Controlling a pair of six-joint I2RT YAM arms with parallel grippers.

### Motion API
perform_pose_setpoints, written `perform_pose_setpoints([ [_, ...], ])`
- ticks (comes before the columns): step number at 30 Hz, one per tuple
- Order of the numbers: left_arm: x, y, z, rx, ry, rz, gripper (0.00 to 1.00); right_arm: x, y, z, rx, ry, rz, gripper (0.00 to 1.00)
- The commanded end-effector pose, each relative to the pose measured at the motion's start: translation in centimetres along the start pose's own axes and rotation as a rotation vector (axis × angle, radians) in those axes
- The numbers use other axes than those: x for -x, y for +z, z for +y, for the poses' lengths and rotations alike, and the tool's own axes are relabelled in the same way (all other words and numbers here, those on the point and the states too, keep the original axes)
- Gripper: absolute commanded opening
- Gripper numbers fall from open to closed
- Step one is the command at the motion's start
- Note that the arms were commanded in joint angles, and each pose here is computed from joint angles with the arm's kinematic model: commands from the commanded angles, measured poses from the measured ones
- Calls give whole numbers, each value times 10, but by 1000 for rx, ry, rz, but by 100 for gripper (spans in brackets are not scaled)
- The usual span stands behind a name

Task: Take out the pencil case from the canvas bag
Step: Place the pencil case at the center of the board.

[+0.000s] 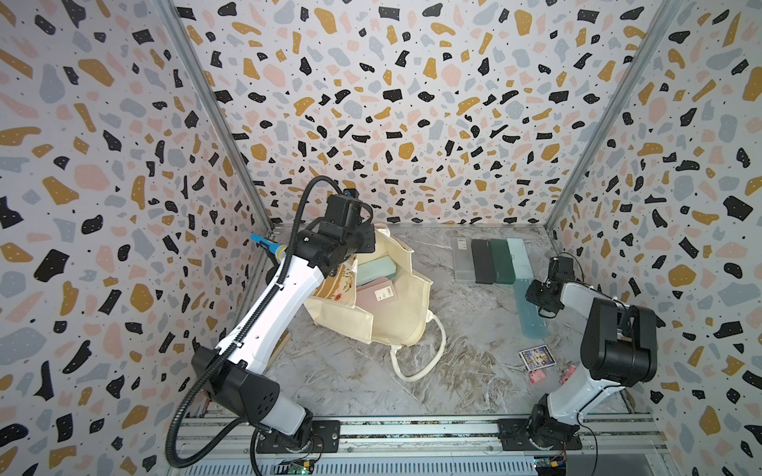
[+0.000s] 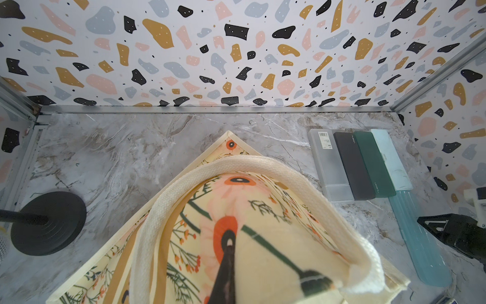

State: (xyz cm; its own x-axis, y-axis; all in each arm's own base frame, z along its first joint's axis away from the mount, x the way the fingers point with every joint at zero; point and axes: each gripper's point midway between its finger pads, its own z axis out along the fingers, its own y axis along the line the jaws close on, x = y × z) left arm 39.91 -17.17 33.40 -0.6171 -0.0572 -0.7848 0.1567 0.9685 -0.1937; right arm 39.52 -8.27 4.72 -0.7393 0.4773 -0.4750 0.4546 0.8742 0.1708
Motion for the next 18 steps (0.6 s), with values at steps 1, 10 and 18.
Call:
perform_pose_setpoints([
  [1, 37, -15, -16, -79, -14, -142, 0, 17, -25, 2, 0, 6, -81, 37],
  [10, 41, -16, -32, -160, 62, -119, 0, 21, -132, 96, 143, -226, -373, 39],
  [18, 20, -15, -77, -415, 152, 18, 0, -52, -237, 207, 553, -492, -521, 40],
])
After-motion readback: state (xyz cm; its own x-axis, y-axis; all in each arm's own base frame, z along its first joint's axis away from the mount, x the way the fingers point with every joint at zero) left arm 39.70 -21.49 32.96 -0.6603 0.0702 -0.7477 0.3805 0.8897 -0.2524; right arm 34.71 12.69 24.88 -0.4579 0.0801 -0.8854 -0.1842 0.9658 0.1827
